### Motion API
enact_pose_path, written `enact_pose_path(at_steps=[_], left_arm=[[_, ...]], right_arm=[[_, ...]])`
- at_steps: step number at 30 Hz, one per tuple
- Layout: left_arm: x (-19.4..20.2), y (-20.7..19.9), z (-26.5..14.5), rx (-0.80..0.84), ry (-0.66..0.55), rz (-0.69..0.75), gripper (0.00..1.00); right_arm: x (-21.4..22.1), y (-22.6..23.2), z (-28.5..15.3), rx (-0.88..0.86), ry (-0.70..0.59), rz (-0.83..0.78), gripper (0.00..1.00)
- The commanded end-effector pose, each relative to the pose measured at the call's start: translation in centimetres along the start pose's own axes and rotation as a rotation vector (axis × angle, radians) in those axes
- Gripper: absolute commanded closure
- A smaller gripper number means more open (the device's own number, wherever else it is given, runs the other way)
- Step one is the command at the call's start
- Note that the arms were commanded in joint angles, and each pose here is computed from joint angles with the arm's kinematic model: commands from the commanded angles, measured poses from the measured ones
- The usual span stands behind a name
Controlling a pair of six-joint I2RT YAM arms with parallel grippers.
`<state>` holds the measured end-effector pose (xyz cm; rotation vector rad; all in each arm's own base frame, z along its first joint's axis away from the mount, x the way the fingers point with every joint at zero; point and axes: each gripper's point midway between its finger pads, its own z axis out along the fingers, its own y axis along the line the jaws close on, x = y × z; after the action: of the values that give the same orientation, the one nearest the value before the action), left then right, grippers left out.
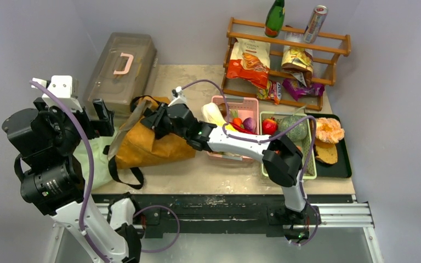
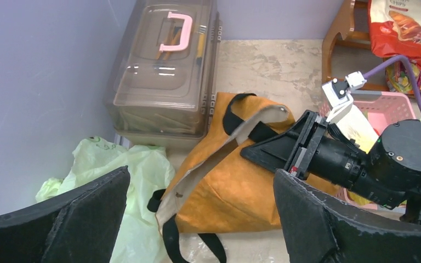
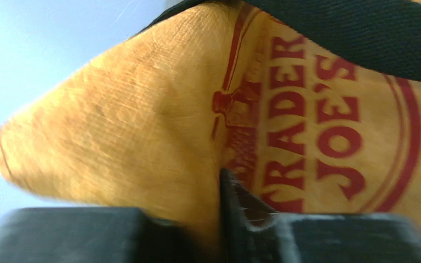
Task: Untie the knot of the grocery bags and take out the mixed food
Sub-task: Pick up the takeout bag at the center of the board.
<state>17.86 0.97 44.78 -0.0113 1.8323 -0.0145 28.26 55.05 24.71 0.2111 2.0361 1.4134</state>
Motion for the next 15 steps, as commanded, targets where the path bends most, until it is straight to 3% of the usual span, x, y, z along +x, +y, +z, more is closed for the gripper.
enact_pose_path(at_steps=[1, 2, 3, 5, 10, 15], left_arm=[[1.1, 0.2, 1.1, 0.027, 0.037, 0.008, 0.0], [2.1, 0.0, 1.5, 0.051, 0.078, -0.011, 0.0], [3.1, 0.0, 1.9, 0.063, 0.126, -0.039, 0.0], [5.1, -0.2, 2.5, 0.102, 0.221, -0.08, 0.0], [8.1, -2.1, 2.9, 0.267, 0.33, -0.078, 0.0], [11.7, -4.7, 2.1, 0.493, 0.49, -0.14, 0.0]], right_arm=[[-1.4, 7.7, -1.3, -0.248, -0.095, -0.069, 0.56], [0.6, 6.9, -1.1, -0.287, -0.036, -0.155, 0.34], [2.6, 5.5, -1.1, -0.307, 0.036, -0.22, 0.21], [5.3, 3.5, -2.2, -0.346, 0.154, -0.374, 0.04], [6.6, 3.7, -6.7, -0.472, 0.262, -0.641, 0.01], [9.7, 4.6, -11.4, -0.718, 0.544, -0.92, 0.01]])
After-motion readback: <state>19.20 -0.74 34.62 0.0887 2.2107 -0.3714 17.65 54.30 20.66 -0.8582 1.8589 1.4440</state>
